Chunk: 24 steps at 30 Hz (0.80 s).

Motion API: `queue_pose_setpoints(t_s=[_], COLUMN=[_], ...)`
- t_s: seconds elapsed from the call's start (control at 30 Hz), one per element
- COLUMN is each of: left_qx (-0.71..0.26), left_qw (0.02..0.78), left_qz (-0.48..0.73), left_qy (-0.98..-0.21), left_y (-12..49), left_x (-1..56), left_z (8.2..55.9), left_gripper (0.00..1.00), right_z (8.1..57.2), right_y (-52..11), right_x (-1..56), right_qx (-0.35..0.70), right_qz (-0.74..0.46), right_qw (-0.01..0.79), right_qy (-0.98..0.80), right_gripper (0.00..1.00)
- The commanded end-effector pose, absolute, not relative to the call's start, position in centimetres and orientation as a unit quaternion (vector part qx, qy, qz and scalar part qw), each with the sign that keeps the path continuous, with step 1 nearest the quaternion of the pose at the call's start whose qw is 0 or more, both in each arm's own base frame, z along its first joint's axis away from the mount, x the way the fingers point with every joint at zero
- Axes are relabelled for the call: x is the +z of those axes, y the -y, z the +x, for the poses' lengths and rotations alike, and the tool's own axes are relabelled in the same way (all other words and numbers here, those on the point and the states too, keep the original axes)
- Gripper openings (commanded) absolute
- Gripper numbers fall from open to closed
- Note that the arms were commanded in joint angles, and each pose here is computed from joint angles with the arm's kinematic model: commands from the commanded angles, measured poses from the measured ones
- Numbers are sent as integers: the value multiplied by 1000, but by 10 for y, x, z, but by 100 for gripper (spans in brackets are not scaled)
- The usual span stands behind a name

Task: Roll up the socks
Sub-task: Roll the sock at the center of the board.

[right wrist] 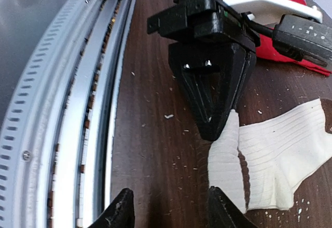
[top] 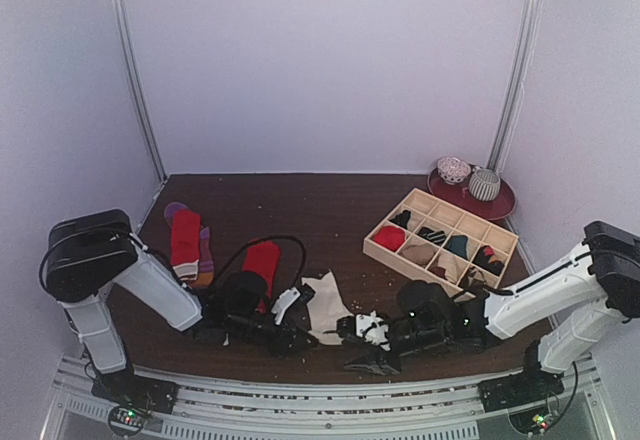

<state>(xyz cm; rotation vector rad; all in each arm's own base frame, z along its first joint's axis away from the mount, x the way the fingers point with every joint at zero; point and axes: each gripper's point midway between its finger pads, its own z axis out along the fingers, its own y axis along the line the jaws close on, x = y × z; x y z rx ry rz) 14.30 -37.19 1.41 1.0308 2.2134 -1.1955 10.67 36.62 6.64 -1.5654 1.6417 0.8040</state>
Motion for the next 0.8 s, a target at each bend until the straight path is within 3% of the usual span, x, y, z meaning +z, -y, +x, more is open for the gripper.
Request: queue_pose_setpoints(t_s=[0.0, 0.13, 0.27, 0.5, 0.7, 0.73, 0.77], left_qx=[-319, -321, -320, -314, -318, -321, -325], left_qw=[46, 41, 37, 40, 61, 74, 93], left_qz=[347, 350, 353, 350, 353, 358, 363], left_qy=[-881, -879, -878, -881, -878, -874, -869], left_y=[308, 310, 309, 302, 306, 308, 311], left_x=[-70, -72, -74, -76, -69, -64, -56], left_z=[104, 104, 103, 105, 111, 114, 118], left_gripper=[0, 0, 0, 0, 0, 5, 17], right_z=[138, 156, 158, 140, 139, 139, 139], right_y=[-383, -379, -379, -372, -372, -372, -371], right_x=[69, 73, 59, 29, 9, 5, 1], right_qx=[212, 164, 147, 179, 181, 184, 188], right_qz=[-633, -613, -628, -638, -626, -621, -615], right_qw=[440, 488, 468, 398, 348, 335, 322], right_qy=[-600, -599, -605, -634, -674, -684, -695], right_gripper=[49, 50, 50, 39, 23, 20, 18])
